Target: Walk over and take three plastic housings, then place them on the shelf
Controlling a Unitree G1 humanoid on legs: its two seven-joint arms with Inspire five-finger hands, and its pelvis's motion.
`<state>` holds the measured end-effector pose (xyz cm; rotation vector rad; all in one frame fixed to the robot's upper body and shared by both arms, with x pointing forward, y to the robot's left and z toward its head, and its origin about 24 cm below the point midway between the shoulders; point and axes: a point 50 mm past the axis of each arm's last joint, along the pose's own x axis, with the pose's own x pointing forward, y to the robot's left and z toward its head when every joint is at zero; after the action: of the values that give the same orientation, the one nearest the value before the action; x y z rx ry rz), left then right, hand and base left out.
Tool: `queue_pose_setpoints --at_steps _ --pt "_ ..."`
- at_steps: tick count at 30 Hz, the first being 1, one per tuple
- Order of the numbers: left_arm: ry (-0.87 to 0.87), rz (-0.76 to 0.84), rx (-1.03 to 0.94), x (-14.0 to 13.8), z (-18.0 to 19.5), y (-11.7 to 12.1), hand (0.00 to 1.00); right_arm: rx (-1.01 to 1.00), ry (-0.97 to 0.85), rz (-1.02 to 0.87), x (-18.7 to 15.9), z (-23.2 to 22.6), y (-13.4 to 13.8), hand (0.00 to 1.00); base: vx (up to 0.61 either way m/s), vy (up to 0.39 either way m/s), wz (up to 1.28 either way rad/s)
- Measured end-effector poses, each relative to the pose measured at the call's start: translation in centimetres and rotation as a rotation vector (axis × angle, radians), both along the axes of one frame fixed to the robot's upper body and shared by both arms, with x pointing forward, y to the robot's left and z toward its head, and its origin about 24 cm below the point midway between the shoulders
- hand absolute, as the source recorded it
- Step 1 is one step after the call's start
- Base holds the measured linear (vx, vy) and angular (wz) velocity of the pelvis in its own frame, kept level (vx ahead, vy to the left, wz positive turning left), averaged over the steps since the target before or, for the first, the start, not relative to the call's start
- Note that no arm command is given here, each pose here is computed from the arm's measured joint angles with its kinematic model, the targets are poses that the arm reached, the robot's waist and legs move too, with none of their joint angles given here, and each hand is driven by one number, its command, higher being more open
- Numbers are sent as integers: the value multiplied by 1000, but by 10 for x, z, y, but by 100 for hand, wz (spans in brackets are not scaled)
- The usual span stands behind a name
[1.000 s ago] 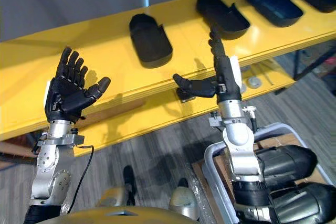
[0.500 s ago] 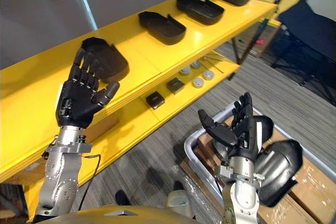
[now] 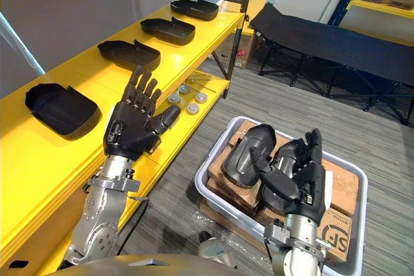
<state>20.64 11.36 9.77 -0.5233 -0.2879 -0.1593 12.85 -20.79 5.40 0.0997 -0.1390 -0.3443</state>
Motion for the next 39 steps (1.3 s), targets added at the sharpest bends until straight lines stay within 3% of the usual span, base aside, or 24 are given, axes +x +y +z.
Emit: queue_pose_setpoints --at_steps 4,8,18,22,27,33,39 --pt "57 121 1 -12 -7 23 100 -12 -129 196 35 17 18 100 35 68 -70" --pt "38 133 11 -12 -5 28 100 17 -153 189 49 19 27 100 -67 100 0" --pt "-144 85 4 -12 21 24 100 145 -50 59 21 -4 29 100 -134 69 -33" --pt "-146 143 23 -12 21 38 100 168 -153 227 46 6 47 100 -122 -22 -104" --pt "-30 194 15 -6 0 52 100 162 -87 321 75 -10 68 100 -119 -255 -62" --pt "127 153 -63 -15 -34 44 100 115 50 299 68 -32 53 100 -98 -246 -65" --pt "101 85 -83 -18 -34 39 100 66 122 192 40 -41 12 100 -62 -27 -37"
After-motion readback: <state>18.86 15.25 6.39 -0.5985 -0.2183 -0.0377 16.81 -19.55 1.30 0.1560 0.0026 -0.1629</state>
